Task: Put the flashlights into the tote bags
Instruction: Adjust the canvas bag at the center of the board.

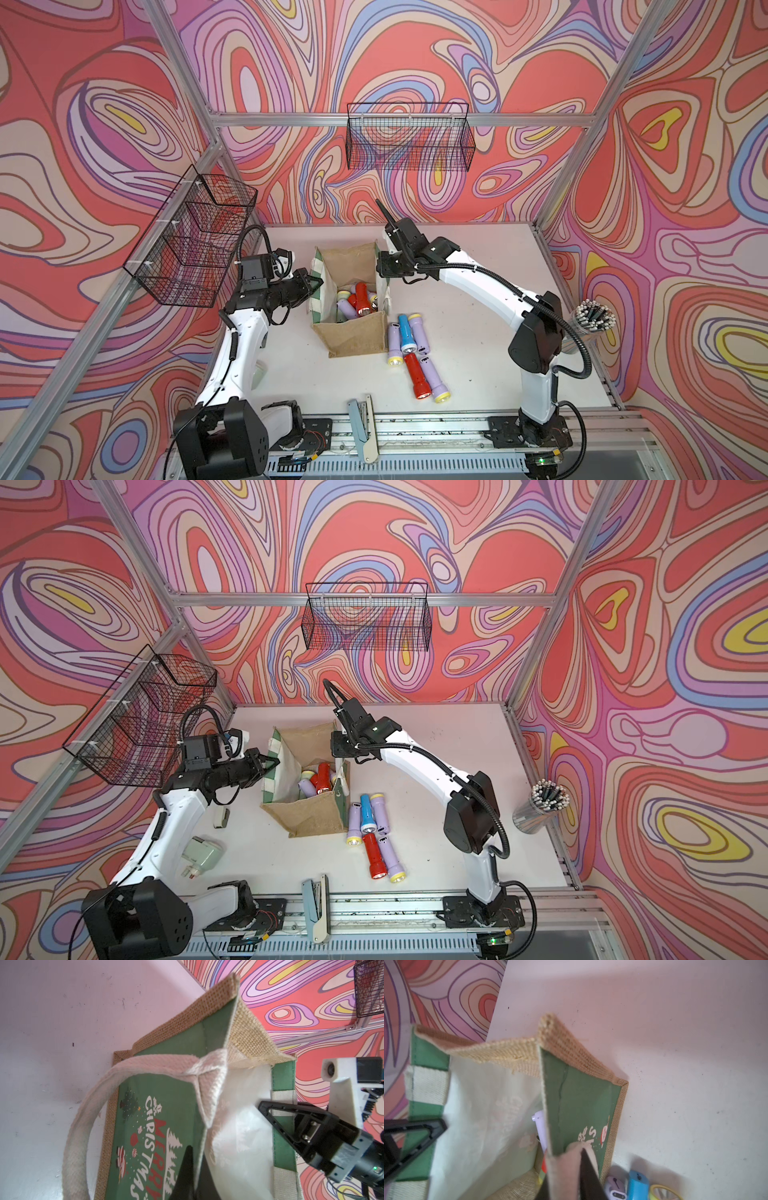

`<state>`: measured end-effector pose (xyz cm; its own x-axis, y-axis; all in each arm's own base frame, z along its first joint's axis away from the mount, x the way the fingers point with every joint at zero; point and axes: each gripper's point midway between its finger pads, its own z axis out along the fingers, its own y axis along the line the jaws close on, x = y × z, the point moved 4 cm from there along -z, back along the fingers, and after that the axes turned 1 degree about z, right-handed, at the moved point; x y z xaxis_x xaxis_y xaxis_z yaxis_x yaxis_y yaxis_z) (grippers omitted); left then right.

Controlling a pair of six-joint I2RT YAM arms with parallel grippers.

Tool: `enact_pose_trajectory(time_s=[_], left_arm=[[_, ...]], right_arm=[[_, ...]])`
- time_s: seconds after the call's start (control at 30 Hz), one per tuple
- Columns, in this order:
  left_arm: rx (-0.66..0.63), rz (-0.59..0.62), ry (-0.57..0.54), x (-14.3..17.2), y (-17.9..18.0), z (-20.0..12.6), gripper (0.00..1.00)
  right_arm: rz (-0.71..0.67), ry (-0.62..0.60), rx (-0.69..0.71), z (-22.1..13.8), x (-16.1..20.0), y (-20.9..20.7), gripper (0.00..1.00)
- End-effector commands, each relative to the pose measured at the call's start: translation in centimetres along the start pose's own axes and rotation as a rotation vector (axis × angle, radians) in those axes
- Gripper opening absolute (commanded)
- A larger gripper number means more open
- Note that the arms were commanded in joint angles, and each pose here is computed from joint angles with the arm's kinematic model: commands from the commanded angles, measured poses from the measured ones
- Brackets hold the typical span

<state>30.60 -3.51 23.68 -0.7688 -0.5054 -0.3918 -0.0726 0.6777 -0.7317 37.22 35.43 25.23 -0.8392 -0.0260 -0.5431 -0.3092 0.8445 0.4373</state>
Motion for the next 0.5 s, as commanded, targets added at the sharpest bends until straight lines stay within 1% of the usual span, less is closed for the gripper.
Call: enact_pose_trajectory(time_s=[0.0,0.07,0.13,0.2,0.27,0.37,0.47], left_arm=[[-0.047,0.015,-0.002,-0.1,0.2,-0.7,0.0],[-0.047,0.021,-0.01,-0.3,-0.1,-0.9,0.0],[-0.044,0.024,-0.013,-0.4,-0.2,-1.0,0.0],[-0.042,0.027,-0.011,-0.5,-0.3,-1.0,0.0],[-0.043,0.028,-0.009,-0.5,-0.4,-1.0,0.0],[-0.05,0.034,-0.009,-0.6,-0.4,-1.1,0.0],[-0.06,0.044,-0.023,-0.9,-0.6,-1.5,0.0]], right_arm=[[0.025,-0.09,-0.068,-2.0,-1.9,1.3,0.32],[0.025,-0.07,-0.069,-1.6,-1.7,1.1,0.37],[0.022,-0.062,-0.068,-1.4,-1.7,1.0,0.46],[0.016,-0.066,-0.055,-1.5,-1.7,0.7,0.52],[0.008,-0.079,-0.028,-1.9,-1.9,0.4,0.55],[-0.005,-0.106,0.05,-2.9,-2.1,-0.8,0.59],[0.001,-0.138,0.134,-4.5,-2.2,-2.8,0.62]])
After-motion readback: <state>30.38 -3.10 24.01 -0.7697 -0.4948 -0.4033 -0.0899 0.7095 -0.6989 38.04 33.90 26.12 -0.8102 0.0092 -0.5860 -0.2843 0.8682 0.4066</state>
